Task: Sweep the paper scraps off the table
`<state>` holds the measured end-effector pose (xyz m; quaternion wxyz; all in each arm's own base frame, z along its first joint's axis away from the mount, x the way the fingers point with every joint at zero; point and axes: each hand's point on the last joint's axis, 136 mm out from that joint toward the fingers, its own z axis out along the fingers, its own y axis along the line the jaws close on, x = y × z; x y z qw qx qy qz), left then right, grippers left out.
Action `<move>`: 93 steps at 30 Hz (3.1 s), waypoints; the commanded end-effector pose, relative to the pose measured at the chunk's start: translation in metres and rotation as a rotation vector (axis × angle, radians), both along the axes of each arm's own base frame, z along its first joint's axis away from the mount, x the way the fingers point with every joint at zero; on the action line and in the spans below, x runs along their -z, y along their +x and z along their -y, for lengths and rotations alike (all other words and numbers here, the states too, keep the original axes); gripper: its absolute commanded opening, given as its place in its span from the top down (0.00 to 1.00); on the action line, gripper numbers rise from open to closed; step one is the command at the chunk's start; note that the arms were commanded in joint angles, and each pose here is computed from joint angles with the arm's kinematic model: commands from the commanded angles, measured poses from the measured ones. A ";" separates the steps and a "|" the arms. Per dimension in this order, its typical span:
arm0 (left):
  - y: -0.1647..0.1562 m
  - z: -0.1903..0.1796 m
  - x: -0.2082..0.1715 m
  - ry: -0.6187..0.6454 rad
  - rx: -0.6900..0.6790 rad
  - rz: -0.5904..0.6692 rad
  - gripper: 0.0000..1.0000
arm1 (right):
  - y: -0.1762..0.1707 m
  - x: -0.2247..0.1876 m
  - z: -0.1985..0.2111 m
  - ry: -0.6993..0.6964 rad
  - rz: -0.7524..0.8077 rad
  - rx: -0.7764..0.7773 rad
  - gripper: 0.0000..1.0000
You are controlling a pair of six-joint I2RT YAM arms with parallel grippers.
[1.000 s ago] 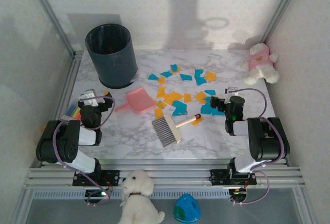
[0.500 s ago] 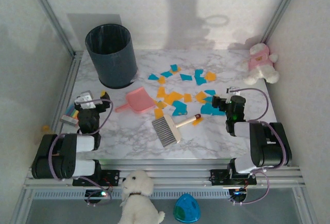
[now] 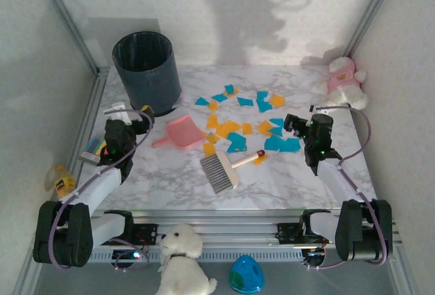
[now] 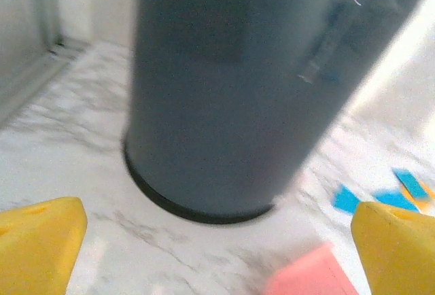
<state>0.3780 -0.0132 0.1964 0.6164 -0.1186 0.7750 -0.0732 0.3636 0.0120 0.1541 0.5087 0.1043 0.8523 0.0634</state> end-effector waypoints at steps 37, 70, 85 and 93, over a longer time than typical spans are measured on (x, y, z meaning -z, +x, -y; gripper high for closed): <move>-0.094 0.343 0.104 0.548 1.142 -0.714 0.45 | -0.062 0.026 -0.045 0.209 -0.350 -0.175 0.01; -0.111 0.357 0.179 0.714 1.210 -0.914 0.57 | -0.067 0.034 -0.036 0.178 -0.396 -0.128 0.01; -0.115 0.353 0.183 0.766 1.176 -0.891 0.82 | -0.069 0.036 -0.035 0.177 -0.410 -0.123 0.01; -0.085 0.364 0.138 0.678 1.074 -0.697 0.90 | -0.067 0.029 -0.048 0.253 -0.409 -0.159 0.01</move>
